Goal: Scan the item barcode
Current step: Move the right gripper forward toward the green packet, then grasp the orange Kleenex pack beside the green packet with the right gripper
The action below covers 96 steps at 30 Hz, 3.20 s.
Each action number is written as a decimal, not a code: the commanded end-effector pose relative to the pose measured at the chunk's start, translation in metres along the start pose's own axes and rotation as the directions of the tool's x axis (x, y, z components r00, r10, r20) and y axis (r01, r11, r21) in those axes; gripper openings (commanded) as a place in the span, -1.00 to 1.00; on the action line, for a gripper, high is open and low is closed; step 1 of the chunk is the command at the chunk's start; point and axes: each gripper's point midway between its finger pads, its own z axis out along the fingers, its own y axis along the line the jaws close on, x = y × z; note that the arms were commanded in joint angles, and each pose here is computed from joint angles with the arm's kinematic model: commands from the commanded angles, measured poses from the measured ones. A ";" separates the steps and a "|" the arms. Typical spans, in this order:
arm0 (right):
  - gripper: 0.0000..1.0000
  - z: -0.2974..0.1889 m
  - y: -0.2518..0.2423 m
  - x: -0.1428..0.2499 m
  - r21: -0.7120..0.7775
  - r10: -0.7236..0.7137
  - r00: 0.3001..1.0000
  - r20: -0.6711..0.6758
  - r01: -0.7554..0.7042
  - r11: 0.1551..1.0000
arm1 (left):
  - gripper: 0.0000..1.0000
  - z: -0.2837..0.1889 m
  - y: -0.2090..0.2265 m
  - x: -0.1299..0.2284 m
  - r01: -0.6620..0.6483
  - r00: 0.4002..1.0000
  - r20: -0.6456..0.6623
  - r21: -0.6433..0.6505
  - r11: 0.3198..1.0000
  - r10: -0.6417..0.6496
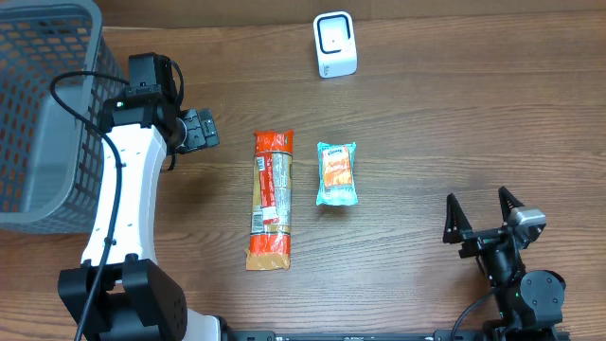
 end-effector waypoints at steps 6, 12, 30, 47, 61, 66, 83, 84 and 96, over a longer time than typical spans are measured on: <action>1.00 -0.030 0.029 -0.105 -0.048 0.036 0.994 0.102 -0.031 0.998 | 0.99 0.003 0.003 0.002 -0.007 1.000 -0.005 -0.011 1.000 0.007; 1.00 -0.025 0.037 -0.161 0.016 0.047 0.997 -0.067 -0.046 0.999 | 0.99 0.003 0.003 0.002 -0.007 1.000 -0.005 -0.011 1.000 0.006; -0.23 0.074 0.087 -0.113 -0.012 0.179 0.548 -0.817 -0.326 0.945 | 0.99 0.003 0.003 0.002 -0.007 1.000 -0.005 -0.011 1.000 0.007; -0.14 0.103 0.152 0.017 -0.062 0.006 0.248 -0.969 -0.266 0.962 | 0.99 0.003 0.003 0.002 -0.006 1.000 -0.004 -0.011 1.000 0.006; -0.14 0.117 0.170 0.062 -0.112 -0.063 0.231 -0.971 -0.206 0.972 | 1.00 0.003 0.003 0.002 -0.007 1.000 -0.005 -0.011 1.000 0.007; -0.16 0.121 0.169 0.073 -0.088 -0.042 0.210 -0.977 -0.211 0.974 | 1.00 0.003 0.003 0.002 -0.006 1.000 -0.005 -0.012 1.000 0.006; -0.17 0.125 0.172 0.076 -0.029 0.019 0.205 -0.978 -0.228 0.973 | 0.99 0.003 0.003 0.002 -0.006 1.000 -0.005 -0.012 1.000 0.006; -0.16 0.125 0.172 0.076 -0.029 0.019 0.205 -0.979 -0.228 0.973 | 1.00 0.003 0.003 0.002 -0.006 1.000 -0.005 -0.012 1.000 0.006; -0.23 0.121 0.181 0.078 -0.043 0.003 0.199 -0.980 -0.228 0.973 | 1.00 0.003 0.003 0.002 -0.007 1.000 -0.005 -0.012 1.000 0.006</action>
